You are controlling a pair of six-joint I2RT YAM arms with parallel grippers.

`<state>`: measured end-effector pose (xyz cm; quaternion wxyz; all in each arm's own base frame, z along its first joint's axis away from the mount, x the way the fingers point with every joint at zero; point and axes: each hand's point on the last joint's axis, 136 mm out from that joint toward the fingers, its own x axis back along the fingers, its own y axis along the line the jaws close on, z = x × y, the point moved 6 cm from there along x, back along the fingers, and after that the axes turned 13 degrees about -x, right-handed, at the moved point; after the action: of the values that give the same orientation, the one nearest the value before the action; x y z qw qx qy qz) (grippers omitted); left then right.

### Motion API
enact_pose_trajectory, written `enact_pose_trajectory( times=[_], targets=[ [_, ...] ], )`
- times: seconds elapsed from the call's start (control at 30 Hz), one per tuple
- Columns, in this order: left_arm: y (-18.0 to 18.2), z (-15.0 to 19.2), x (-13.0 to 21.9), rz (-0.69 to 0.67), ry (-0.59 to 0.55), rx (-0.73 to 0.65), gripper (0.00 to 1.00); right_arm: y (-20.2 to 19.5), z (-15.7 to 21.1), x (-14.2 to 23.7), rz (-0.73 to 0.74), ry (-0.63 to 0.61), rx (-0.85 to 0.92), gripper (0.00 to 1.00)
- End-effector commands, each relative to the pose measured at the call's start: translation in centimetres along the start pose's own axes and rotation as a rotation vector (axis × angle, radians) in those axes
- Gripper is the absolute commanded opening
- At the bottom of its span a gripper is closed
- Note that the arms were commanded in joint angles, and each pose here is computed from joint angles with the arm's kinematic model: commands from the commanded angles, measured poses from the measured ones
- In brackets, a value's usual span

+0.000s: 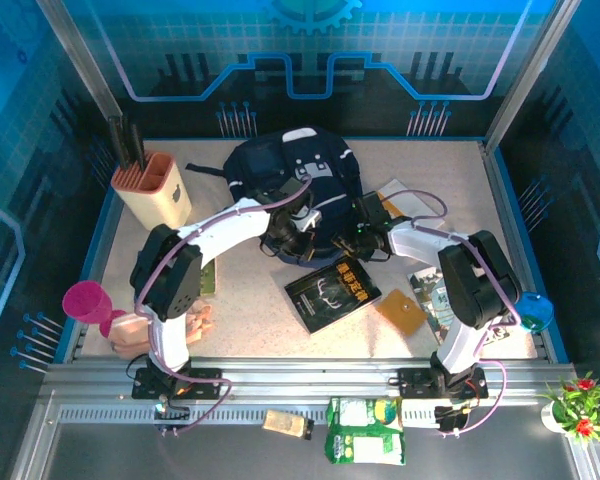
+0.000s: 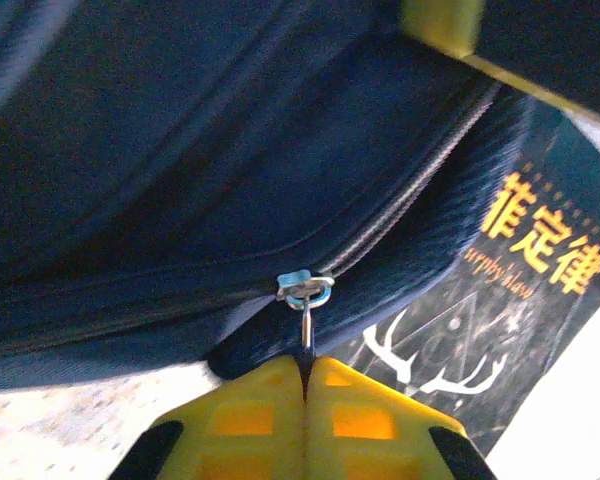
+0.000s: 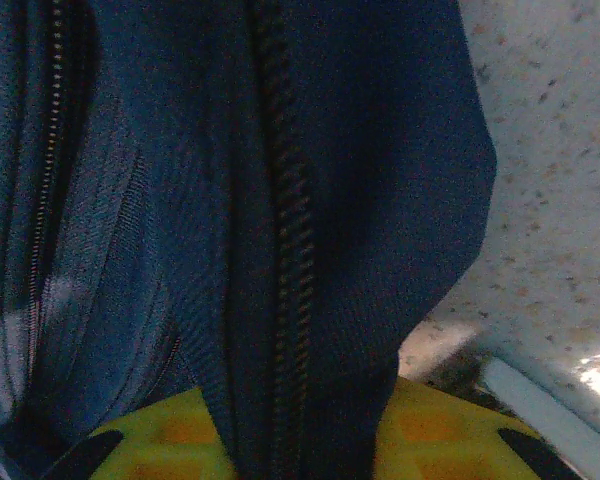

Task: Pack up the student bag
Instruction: Unzip the student bag at the top-center of the table.

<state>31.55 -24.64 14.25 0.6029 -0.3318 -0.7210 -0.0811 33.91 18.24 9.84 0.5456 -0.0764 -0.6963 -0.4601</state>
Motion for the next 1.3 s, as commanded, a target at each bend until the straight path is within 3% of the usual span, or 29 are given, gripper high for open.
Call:
enact_pose_trajectory(
  times=[0.0,0.4,0.73,1.13,1.2,1.27],
  targets=[
    [1.3,2.8,2.5,-0.073,0.092,-0.003,0.00,1.7,-2.0,2.5,-0.032,-0.129,0.050,0.24],
    [6.9,4.4,2.4,-0.252,0.126,0.065,0.00,2.8,-2.8,4.5,-0.054,-0.192,0.106,0.21],
    [12.5,3.1,1.7,-0.455,0.131,0.130,0.00,3.3,-3.4,5.5,-0.059,-0.218,0.126,0.20],
    [17.5,0.2,2.5,-0.564,-0.015,0.229,0.00,4.2,-2.8,5.4,-0.120,-0.165,0.143,0.20],
    [17.9,-0.1,2.5,-0.583,-0.035,0.250,0.03,4.5,-2.4,5.0,-0.139,-0.142,0.145,0.20],
    [18.6,-0.2,2.8,-0.621,-0.057,0.294,0.13,4.8,-1.9,4.7,-0.159,-0.115,0.145,0.20]
  ],
)
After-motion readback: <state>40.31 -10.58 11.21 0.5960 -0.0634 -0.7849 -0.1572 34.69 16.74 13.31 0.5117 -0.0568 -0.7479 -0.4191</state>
